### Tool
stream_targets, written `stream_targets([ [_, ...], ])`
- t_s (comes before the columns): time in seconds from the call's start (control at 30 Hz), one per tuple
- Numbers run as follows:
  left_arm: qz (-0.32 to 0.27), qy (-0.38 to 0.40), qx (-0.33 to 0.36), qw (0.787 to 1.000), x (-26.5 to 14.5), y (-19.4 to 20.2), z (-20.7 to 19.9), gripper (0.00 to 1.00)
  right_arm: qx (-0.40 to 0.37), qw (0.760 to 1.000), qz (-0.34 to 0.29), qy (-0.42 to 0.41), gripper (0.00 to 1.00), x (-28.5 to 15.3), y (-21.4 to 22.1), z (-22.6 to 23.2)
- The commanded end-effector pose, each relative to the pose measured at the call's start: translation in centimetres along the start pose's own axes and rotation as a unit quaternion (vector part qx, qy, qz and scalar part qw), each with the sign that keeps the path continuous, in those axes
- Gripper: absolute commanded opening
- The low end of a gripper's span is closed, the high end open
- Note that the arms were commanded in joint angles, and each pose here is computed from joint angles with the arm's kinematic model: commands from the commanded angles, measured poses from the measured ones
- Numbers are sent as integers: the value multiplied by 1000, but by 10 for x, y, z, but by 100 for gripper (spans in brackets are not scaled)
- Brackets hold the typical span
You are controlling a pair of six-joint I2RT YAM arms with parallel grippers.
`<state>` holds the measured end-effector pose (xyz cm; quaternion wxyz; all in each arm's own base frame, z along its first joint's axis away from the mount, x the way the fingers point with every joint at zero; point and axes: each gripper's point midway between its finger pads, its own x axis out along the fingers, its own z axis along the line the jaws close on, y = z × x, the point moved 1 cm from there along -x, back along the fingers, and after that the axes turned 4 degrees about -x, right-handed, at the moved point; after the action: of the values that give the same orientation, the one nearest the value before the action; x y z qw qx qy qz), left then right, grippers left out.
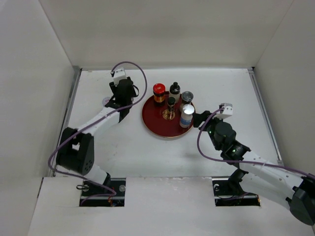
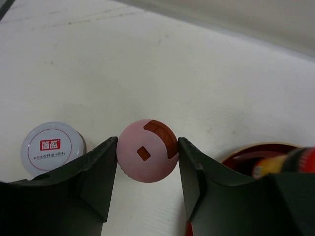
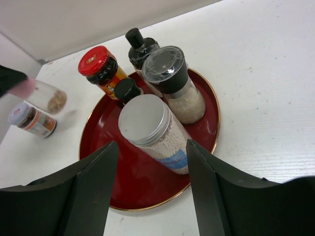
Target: Organize the condiment bottles
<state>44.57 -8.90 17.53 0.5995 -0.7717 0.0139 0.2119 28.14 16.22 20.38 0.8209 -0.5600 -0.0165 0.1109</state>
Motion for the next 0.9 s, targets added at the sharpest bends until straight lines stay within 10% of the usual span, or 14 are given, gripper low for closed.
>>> stream_targets([
  [0.0, -79, 60, -56, 993, -49, -56, -31, 32, 18, 999, -29, -22, 64, -1, -23, 14],
  [0.87, 28, 141, 32, 989, -81, 75, -116, 34, 22, 999, -33, -24, 68, -3, -24, 14],
])
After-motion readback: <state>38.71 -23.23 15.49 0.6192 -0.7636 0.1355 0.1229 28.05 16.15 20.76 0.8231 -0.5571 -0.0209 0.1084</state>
